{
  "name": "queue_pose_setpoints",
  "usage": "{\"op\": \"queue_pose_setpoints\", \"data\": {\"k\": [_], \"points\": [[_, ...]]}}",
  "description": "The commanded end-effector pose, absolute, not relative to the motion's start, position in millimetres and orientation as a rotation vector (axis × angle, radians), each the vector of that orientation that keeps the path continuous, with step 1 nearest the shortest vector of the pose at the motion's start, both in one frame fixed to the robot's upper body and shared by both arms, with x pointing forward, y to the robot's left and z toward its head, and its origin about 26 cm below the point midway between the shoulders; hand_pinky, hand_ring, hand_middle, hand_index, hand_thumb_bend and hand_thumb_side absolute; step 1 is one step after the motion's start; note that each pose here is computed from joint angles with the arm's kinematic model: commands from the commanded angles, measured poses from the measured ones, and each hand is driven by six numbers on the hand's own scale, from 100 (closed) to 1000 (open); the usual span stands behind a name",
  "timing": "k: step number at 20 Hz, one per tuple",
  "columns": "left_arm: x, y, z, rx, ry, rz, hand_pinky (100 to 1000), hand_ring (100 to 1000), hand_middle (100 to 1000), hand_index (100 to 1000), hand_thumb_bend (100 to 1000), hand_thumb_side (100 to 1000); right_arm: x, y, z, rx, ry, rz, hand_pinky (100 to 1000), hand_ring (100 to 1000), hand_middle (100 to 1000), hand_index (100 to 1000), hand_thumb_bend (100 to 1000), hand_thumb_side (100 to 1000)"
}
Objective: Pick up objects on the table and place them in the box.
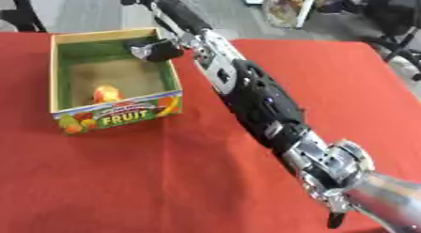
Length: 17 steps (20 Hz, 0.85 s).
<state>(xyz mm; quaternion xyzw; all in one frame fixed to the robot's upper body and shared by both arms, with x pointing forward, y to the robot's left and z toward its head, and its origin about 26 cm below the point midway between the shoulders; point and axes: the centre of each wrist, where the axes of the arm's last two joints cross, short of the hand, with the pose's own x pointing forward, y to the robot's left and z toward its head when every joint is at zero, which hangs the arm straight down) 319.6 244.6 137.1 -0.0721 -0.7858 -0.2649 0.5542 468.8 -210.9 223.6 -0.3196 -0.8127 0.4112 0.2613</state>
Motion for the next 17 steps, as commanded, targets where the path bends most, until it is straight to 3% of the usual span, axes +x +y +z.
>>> {"op": "queue_pose_setpoints", "data": {"k": [1, 17], "points": [[317.7, 254.2, 144.1, -0.118, -1.874, -0.618, 494, 514, 526, 514, 336, 369, 455.0, -219.9, 238.9, -0.877, -2.301, 1.035, 707, 811, 744, 834, 299, 307], [312.0, 270.7, 136.2, -0.039, -1.85, -0.546, 495, 515, 528, 516, 341, 368, 372.2, -254.5, 177.3, -0.662, -2.197, 0.746, 643, 764, 662, 802, 271, 311]]}}
